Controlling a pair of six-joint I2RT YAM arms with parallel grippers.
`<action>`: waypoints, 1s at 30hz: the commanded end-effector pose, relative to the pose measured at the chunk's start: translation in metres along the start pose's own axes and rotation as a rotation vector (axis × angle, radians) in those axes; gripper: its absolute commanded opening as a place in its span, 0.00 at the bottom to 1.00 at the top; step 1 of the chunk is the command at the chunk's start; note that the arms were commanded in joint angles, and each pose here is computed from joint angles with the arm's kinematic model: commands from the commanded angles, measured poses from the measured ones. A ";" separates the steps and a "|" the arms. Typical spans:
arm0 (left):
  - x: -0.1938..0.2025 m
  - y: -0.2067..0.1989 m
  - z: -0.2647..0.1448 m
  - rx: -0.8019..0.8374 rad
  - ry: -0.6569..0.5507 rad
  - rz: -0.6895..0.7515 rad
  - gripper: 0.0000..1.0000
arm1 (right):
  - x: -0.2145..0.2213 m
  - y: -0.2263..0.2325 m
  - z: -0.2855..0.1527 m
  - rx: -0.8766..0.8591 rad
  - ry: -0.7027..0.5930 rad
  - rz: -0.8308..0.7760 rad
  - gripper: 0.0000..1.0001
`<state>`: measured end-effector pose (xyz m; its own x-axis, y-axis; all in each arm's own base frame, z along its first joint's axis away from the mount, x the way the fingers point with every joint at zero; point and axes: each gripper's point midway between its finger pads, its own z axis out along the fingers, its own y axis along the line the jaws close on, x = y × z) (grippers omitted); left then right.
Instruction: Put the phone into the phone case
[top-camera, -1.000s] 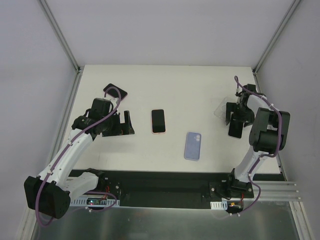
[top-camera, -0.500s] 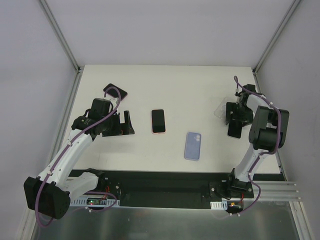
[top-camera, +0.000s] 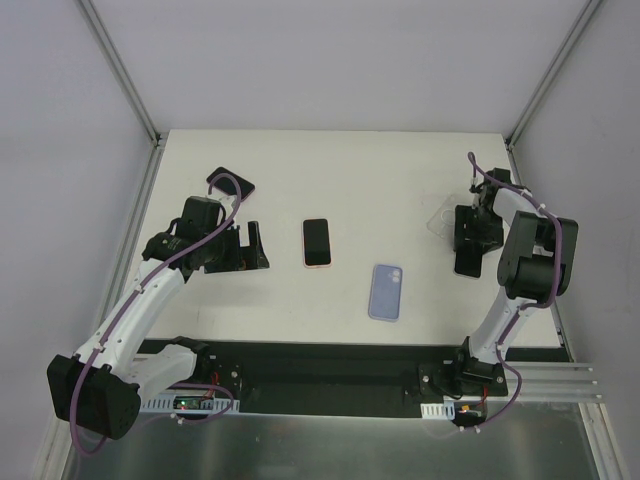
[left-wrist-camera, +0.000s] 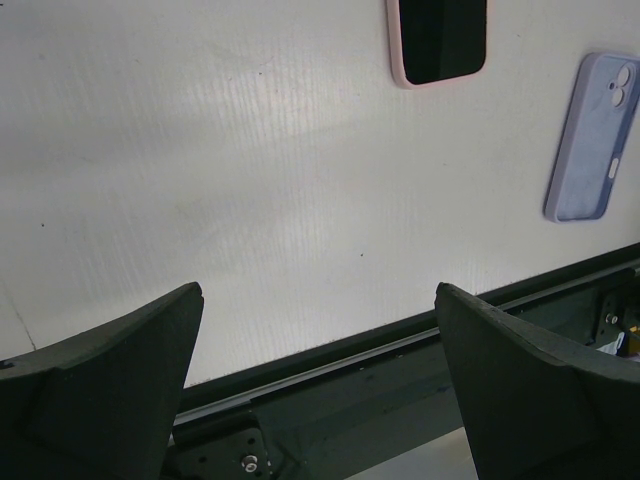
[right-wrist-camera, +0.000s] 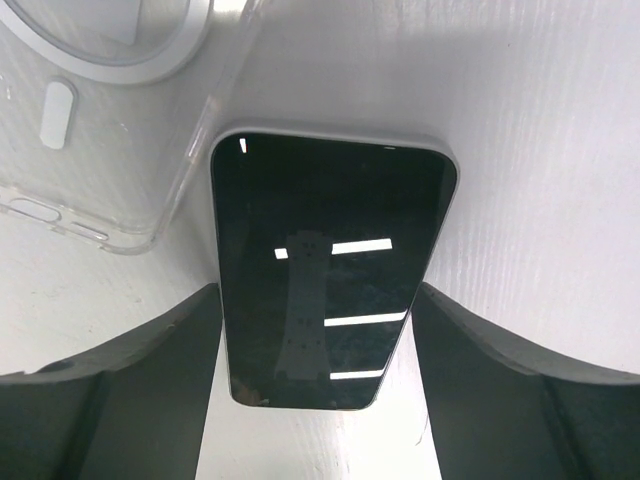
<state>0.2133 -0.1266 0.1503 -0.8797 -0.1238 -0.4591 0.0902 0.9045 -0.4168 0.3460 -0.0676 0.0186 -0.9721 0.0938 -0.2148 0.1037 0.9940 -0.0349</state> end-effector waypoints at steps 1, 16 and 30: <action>-0.012 -0.011 -0.009 0.039 -0.046 0.043 0.99 | 0.005 -0.003 -0.020 0.013 0.019 0.025 0.63; -0.009 -0.013 -0.007 0.058 -0.030 0.038 0.99 | 0.053 0.059 -0.052 -0.125 0.014 0.024 0.59; -0.008 -0.009 -0.007 0.043 -0.036 0.029 0.99 | 0.088 0.164 -0.104 -0.411 -0.147 0.043 0.54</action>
<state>0.2129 -0.1304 0.1522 -0.8805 -0.1204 -0.4585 0.1037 0.8949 -0.4341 0.2553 0.0800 0.0752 -0.9553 0.0676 -0.2879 -0.0120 0.9639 0.2662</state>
